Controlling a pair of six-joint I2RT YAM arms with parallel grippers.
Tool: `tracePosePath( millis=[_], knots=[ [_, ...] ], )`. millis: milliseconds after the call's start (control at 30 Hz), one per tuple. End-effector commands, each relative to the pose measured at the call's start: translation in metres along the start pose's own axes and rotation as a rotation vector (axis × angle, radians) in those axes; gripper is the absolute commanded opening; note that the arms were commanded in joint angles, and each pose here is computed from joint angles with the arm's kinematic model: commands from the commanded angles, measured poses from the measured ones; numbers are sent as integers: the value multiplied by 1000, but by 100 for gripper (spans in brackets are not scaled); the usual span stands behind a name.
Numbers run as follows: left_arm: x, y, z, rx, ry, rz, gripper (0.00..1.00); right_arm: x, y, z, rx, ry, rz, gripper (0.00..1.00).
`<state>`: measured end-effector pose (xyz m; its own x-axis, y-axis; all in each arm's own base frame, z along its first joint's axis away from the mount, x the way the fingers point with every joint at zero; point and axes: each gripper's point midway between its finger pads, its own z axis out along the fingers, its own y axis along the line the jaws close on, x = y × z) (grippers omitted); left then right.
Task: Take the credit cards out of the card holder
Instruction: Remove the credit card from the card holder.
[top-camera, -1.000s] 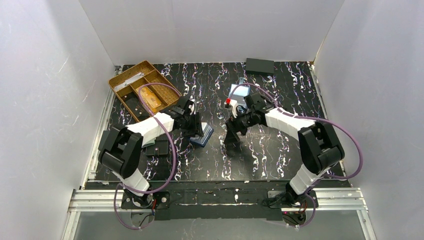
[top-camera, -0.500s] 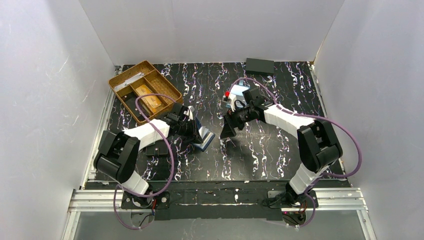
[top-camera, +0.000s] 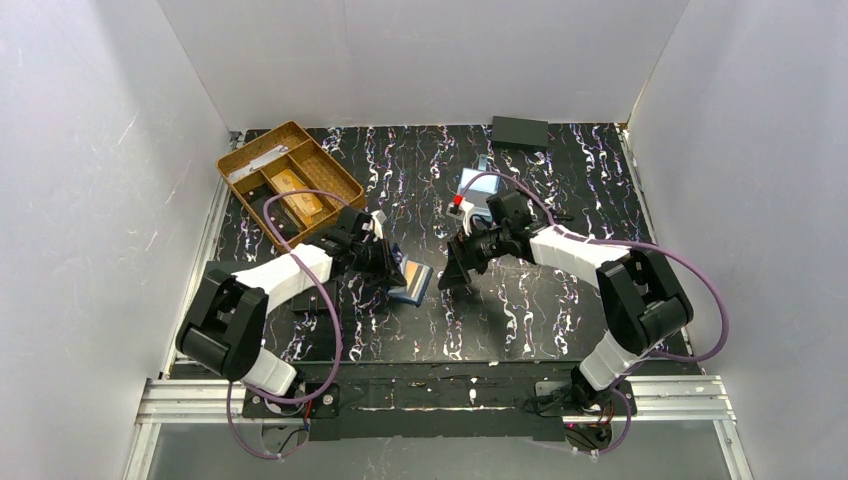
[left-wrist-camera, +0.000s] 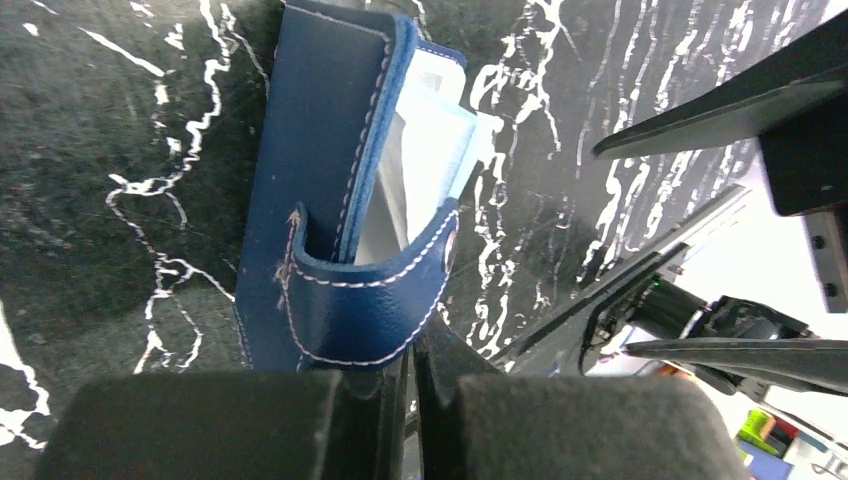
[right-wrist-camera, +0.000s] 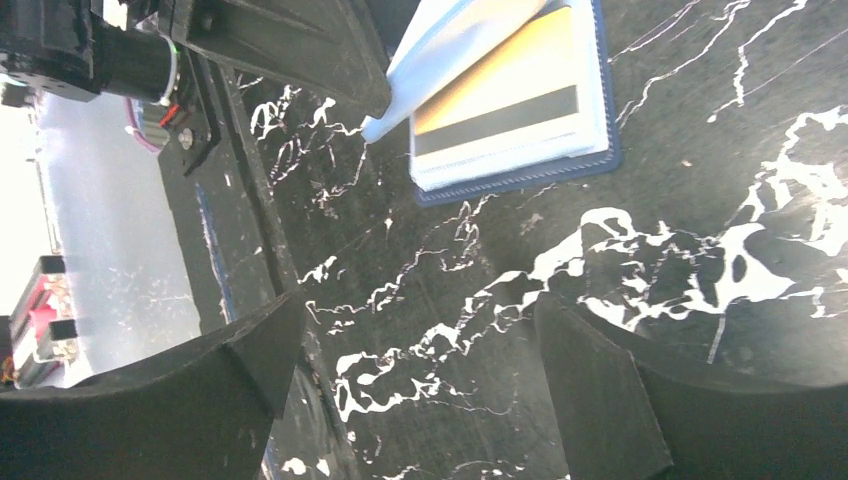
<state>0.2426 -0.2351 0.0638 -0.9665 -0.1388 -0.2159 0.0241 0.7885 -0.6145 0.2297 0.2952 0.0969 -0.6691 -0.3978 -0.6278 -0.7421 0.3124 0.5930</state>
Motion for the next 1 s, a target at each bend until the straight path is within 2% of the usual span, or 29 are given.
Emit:
tracePosePath(
  millis=[0, 167, 267, 433, 533, 733, 967],
  knots=[
    [8, -27, -14, 138, 11, -27, 0, -23, 18, -3, -38, -110, -33, 93],
    [26, -22, -14, 177, 15, -105, 0, -24, 20, -4, -34, -146, -19, 90],
    [37, -2, -16, 112, -2, -150, 0, -24, 20, 1, -49, -152, -2, 76],
    [42, 33, -26, -46, -57, -196, 0, -23, 31, 24, -105, -86, -8, 42],
    [39, 39, -34, -69, -89, -201, 0, -24, 40, 41, -128, -33, -26, 30],
    [32, 29, -41, -7, -99, -219, 0, -16, 40, 80, -71, 91, -24, 24],
    [31, 34, -46, 11, -99, -264, 0, -11, 23, 118, -29, 139, 50, 20]
  ],
)
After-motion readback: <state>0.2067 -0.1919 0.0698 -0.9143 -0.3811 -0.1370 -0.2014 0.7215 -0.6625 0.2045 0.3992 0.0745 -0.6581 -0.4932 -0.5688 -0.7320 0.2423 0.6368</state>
